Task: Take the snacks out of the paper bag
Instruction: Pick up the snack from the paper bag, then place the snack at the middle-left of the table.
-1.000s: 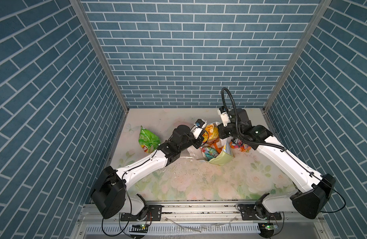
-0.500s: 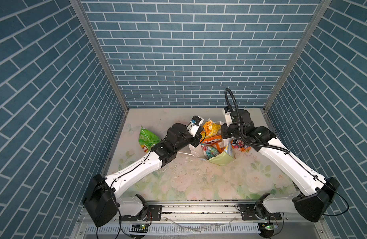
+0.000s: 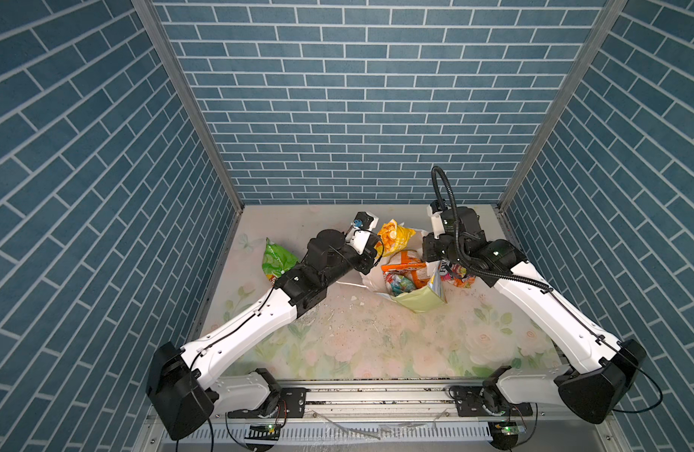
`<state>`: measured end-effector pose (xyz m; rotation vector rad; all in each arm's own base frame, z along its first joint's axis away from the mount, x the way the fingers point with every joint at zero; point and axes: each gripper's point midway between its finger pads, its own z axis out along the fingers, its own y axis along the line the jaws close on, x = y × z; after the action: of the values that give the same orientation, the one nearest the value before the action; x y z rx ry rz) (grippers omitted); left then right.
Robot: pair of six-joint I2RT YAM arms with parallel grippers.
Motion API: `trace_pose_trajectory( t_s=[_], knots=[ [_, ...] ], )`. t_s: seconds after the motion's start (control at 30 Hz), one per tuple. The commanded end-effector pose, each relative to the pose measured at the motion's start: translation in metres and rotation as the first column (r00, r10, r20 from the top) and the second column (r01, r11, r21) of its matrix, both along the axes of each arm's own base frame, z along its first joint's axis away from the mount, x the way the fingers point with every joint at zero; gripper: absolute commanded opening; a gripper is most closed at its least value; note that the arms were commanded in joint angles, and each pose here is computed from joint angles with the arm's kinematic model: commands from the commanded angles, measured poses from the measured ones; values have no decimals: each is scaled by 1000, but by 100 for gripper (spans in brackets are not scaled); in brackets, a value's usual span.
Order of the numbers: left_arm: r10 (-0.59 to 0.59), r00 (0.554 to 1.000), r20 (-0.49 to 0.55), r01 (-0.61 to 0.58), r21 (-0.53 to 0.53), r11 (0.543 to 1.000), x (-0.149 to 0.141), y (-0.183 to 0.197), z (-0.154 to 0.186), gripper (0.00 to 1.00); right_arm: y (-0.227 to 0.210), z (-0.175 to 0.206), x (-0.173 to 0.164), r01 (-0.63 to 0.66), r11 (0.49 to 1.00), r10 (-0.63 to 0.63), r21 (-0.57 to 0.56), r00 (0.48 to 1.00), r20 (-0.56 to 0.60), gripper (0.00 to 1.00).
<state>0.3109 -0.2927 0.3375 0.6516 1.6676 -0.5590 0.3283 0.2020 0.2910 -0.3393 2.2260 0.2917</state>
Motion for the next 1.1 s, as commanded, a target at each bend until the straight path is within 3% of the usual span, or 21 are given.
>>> trace_pose_trajectory(
  t_s=[0.0, 0.43, 0.67, 1.07],
  knots=[
    [37, 999, -10, -38, -24, 999, -1, 8, 16, 0, -4, 23, 0, 30, 996, -34, 86, 998, 46, 0],
    [144, 981, -127, -151, -43, 988, 5, 23, 18, 0, -5, 10, 1, 54, 987, -51, 152, 998, -28, 0],
    [240, 965, -109, -251, -105, 962, 3, 48, 41, 0, 5, 4, 8, 40, 983, -29, 178, 997, -67, 0],
    [470, 876, -106, -479, -89, 873, 8, 120, 83, 0, 21, 12, 42, 27, 979, -16, 200, 998, -57, 0]
  ],
)
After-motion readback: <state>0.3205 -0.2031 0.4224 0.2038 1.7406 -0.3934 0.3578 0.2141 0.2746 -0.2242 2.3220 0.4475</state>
